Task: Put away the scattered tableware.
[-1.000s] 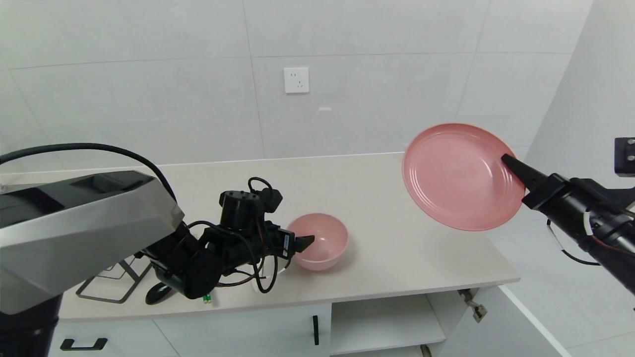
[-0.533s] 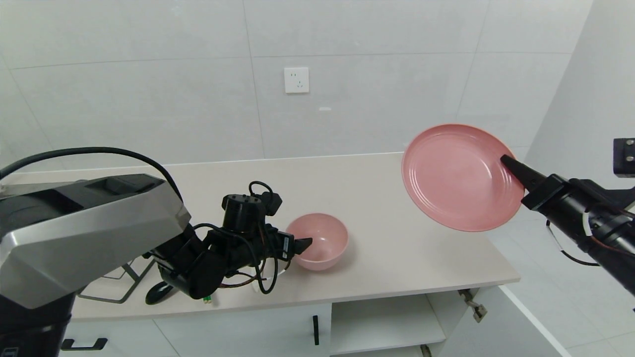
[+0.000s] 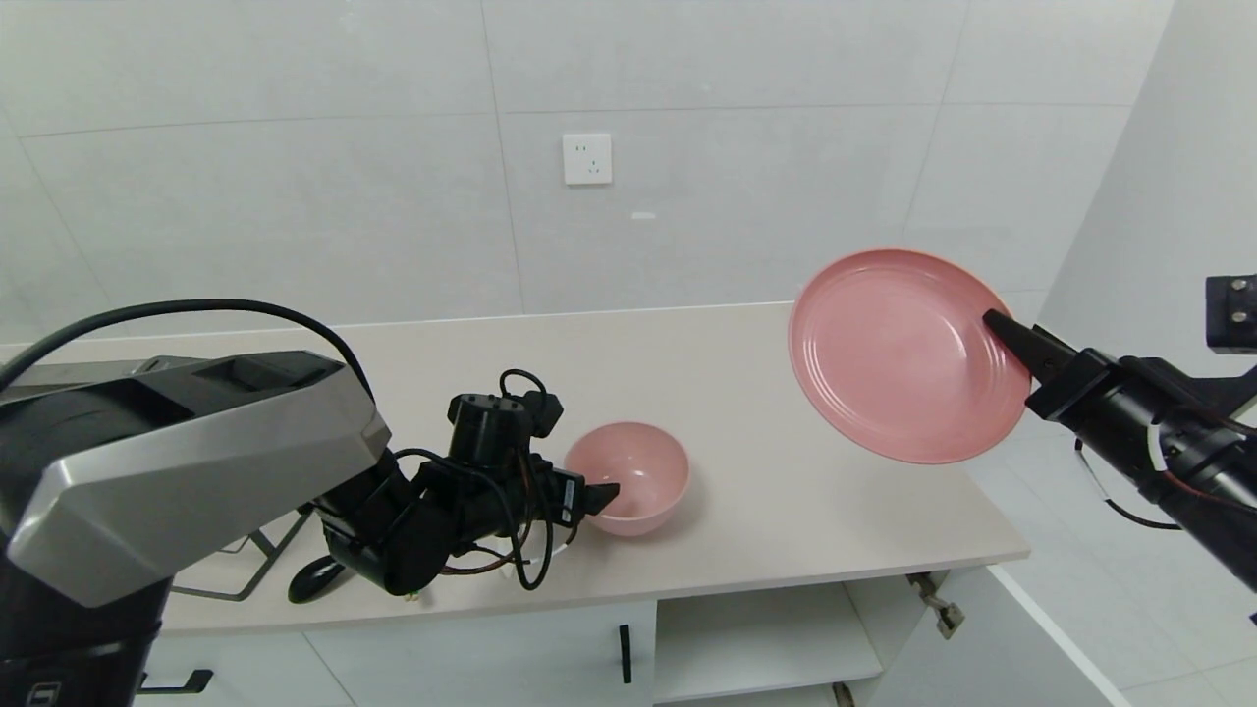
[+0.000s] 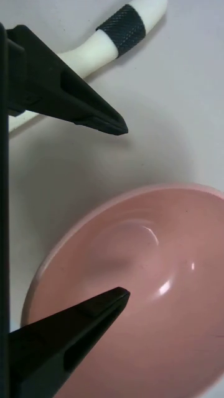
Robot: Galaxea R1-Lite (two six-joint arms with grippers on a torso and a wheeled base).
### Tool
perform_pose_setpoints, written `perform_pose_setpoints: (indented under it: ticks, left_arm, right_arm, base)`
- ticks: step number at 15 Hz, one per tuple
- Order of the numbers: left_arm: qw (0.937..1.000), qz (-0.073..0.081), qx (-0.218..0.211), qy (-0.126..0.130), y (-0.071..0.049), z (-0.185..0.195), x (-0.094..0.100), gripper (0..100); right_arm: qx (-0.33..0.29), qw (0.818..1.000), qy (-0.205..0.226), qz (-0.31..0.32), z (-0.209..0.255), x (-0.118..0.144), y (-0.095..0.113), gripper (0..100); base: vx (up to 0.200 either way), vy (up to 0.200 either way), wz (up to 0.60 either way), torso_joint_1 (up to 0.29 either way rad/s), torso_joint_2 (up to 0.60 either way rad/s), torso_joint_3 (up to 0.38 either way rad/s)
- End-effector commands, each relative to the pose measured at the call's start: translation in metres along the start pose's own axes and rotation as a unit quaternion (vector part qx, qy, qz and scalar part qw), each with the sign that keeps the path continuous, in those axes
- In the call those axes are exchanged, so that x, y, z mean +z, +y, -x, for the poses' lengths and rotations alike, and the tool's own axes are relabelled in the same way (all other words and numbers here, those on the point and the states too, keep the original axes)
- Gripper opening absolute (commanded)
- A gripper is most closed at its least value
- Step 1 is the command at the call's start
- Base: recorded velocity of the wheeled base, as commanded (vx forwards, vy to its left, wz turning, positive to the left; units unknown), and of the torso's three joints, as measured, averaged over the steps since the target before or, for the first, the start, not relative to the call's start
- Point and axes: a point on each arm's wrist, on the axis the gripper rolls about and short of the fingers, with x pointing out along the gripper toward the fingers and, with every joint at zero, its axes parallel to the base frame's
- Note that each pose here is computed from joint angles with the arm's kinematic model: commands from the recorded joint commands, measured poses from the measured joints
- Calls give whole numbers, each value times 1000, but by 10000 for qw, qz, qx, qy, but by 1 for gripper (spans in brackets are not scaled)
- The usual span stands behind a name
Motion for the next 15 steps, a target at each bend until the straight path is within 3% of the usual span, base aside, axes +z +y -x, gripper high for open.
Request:
perform_pose_setpoints:
  ticks: [1,2,15]
  left_arm:
    - [10000,1,-13,76,-1,-5,-5,100]
    - [10000,4,-10,99,0,-6,-7,0]
    - [9985,-104,-39,-544,-6,39,29,0]
  right_arm:
    - [63,10000,40,-12,0,-2,3,0]
    - [56,10000,37,-10,0,-2,2,0]
    - [26,10000,81,-17,-1,-4,1,0]
  base:
    - [0,0,0,0,0,0]
    - [0,0,0,0,0,0]
    - [0,0,0,0,0,0]
